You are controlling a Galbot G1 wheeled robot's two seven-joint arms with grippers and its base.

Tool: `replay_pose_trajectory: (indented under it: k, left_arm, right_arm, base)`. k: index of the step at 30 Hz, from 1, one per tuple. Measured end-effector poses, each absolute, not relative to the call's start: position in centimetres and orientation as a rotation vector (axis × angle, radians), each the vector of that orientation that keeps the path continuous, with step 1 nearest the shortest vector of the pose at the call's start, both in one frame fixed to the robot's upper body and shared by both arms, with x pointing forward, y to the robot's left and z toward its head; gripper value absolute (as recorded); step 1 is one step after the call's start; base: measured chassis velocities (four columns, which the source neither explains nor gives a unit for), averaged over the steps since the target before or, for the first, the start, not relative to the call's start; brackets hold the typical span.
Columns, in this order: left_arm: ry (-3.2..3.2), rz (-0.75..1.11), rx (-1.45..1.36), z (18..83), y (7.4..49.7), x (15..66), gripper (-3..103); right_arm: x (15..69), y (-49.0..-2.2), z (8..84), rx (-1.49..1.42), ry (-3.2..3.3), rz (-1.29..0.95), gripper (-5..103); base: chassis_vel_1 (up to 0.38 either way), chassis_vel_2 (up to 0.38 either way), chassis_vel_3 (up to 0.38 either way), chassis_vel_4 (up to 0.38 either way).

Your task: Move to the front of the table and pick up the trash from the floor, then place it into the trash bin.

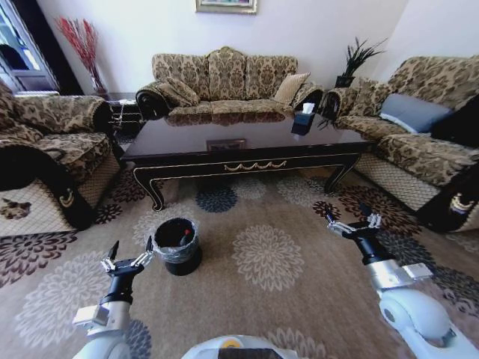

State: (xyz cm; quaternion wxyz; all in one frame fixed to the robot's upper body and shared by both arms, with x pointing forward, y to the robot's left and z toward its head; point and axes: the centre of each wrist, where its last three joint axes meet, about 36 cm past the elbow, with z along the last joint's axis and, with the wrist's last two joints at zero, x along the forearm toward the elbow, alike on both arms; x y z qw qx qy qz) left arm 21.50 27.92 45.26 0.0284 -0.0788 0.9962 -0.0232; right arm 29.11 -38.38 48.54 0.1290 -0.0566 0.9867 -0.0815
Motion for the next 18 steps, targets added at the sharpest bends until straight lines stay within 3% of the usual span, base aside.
replay_pose_trajectory:
  k: [9, 18]
  left_arm:
    - [3.075, -0.072, -0.243, 45.26, 27.92, 21.5, 100]
    - [3.075, -0.073, -0.243, 45.24, 27.92, 21.5, 100]
  right_arm:
    - [29.11, -38.37, 48.52, -0.163, 2.868, -0.237, 100]
    - [29.1, -38.35, 48.5, -0.163, 2.869, -0.236, 100]
  base:
    - [0.099, -0.209, -0.098, 0.197]
    - [0.268, -0.302, -0.271, 0.283]
